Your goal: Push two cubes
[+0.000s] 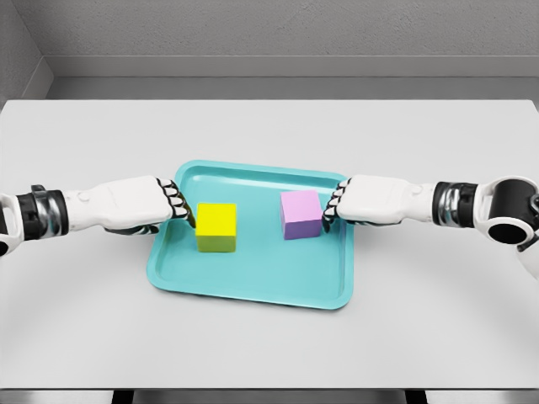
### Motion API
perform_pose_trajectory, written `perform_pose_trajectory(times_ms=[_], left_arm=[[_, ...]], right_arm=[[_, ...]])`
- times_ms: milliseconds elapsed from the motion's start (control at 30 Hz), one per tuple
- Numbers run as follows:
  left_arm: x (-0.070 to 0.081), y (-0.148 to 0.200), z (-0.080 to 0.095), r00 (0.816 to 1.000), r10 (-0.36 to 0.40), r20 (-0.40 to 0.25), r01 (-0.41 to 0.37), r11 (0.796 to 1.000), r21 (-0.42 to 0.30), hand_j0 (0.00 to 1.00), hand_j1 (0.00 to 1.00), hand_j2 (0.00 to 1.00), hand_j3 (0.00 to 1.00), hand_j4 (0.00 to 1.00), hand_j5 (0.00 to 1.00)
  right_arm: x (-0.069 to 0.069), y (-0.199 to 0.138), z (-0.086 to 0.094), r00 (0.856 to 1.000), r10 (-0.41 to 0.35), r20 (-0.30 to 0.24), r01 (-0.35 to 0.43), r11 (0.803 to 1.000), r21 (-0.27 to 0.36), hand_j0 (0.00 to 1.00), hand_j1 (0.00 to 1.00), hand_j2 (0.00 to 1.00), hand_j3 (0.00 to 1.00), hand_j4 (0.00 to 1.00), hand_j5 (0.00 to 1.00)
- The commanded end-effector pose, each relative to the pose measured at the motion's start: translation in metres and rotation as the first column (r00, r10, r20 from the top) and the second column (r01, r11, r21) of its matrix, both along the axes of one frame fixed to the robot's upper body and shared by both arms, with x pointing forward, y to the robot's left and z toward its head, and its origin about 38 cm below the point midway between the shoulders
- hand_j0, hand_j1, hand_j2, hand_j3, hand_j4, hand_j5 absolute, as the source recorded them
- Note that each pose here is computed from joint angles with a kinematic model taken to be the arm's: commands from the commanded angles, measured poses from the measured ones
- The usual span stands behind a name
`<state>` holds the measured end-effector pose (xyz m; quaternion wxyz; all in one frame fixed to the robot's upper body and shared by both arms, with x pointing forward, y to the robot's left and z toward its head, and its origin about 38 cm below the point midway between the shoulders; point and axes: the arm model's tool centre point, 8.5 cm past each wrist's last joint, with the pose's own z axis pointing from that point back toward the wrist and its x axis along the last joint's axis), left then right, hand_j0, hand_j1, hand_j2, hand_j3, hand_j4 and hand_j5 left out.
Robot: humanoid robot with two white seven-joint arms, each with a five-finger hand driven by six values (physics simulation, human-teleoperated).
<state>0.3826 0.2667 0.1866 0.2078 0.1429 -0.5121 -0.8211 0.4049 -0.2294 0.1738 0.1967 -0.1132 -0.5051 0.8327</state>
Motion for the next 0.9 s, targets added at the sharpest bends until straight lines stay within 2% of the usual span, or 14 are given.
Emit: perform_pose_trajectory(times_ms=[0, 133, 367, 433, 667, 733, 867], left_arm=[[-0.001, -0.001, 0.002, 1.000, -0.003, 0.001, 0.003, 1.000, -0.007, 0.73, 0.73, 0.73, 0.73, 0.73, 0.73], [-0.001, -0.003, 0.003, 1.000, -0.009, 0.004, 0.009, 1.000, -0.009, 0.73, 0.73, 0.73, 0.73, 0.73, 0.73], [-0.004, -0.014, 0.005, 0.999, -0.031, 0.015, 0.031, 0.999, -0.027, 0.73, 0.73, 0.73, 0.73, 0.73, 0.73], [-0.004, -0.014, 0.005, 0.999, -0.033, 0.013, 0.033, 0.999, -0.028, 0.73, 0.73, 0.73, 0.73, 0.73, 0.73], [-0.004, -0.019, 0.004, 0.999, -0.039, 0.014, 0.040, 0.998, -0.039, 0.73, 0.73, 0.73, 0.73, 0.73, 0.73], [-0.004, -0.019, 0.005, 0.999, -0.040, 0.016, 0.040, 0.998, -0.041, 0.73, 0.73, 0.73, 0.73, 0.73, 0.73], [-0.003, -0.020, 0.005, 0.999, -0.041, 0.018, 0.041, 0.998, -0.040, 0.73, 0.73, 0.73, 0.73, 0.73, 0.73]], right_arm=[[0.001, -0.004, 0.002, 1.000, -0.009, 0.001, 0.009, 1.000, -0.001, 0.57, 0.57, 0.57, 0.57, 0.57, 0.57], [0.005, -0.007, 0.012, 1.000, -0.013, 0.022, 0.013, 1.000, -0.002, 0.57, 0.57, 0.57, 0.57, 0.57, 0.57], [0.010, -0.008, 0.016, 0.999, -0.019, 0.035, 0.019, 1.000, -0.006, 0.57, 0.57, 0.57, 0.57, 0.57, 0.57], [0.016, -0.011, 0.015, 0.999, -0.038, 0.028, 0.038, 0.999, -0.009, 0.57, 0.57, 0.57, 0.57, 0.57, 0.57], [0.020, -0.003, 0.008, 0.999, -0.038, 0.014, 0.038, 0.999, 0.004, 0.57, 0.57, 0.57, 0.57, 0.57, 0.57], [0.027, -0.002, 0.007, 0.999, -0.052, 0.014, 0.052, 0.999, 0.003, 0.57, 0.57, 0.57, 0.57, 0.57, 0.57], [0.029, 0.002, 0.005, 0.999, -0.049, 0.015, 0.049, 0.999, 0.004, 0.57, 0.57, 0.57, 0.57, 0.57, 0.57]])
